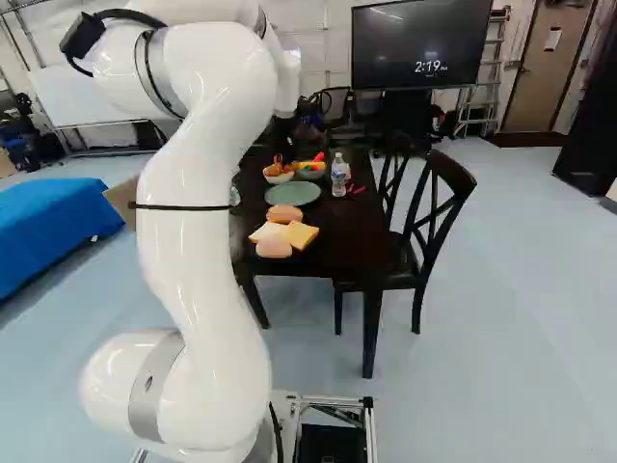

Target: Move the croissant to the empty plate

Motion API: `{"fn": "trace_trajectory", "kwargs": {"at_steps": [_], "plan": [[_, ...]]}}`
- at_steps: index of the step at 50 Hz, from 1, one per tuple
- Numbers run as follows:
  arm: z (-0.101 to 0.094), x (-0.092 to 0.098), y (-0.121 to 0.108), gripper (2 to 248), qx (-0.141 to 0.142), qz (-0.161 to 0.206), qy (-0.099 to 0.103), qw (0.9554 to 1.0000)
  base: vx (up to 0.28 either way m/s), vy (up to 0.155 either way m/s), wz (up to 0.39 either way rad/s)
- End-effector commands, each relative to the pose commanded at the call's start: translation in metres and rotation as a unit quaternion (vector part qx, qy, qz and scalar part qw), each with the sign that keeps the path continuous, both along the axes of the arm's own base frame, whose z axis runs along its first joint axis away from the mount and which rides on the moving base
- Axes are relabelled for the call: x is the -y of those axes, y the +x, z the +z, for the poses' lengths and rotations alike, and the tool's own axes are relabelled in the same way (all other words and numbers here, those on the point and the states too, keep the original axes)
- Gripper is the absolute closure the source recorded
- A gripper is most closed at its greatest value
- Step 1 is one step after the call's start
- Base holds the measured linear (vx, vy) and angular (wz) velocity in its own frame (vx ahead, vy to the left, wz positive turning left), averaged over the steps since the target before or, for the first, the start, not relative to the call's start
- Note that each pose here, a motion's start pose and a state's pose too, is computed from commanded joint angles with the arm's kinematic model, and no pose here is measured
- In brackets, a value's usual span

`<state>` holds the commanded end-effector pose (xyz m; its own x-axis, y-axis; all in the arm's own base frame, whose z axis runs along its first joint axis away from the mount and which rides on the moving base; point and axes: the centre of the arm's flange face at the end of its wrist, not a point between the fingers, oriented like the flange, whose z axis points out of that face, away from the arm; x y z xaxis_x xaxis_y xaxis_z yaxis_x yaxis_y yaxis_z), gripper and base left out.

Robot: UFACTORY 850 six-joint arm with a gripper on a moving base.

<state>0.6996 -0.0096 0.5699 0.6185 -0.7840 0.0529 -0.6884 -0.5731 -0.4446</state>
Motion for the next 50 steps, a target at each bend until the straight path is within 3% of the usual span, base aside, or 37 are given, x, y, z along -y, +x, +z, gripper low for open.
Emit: {"fn": "trace_trajectory", "kwargs": {"at_steps": [15, 50], "plan": [[-0.021, 0.004, 0.01, 158, 0.008, 0.002, -0.026, 0.9996, 0.0, 0.0, 0.0], [-0.071, 0.005, 0.023, 158, -0.025, 0.003, -0.024, 0.9994, 0.0, 0.0, 0.0]]}}
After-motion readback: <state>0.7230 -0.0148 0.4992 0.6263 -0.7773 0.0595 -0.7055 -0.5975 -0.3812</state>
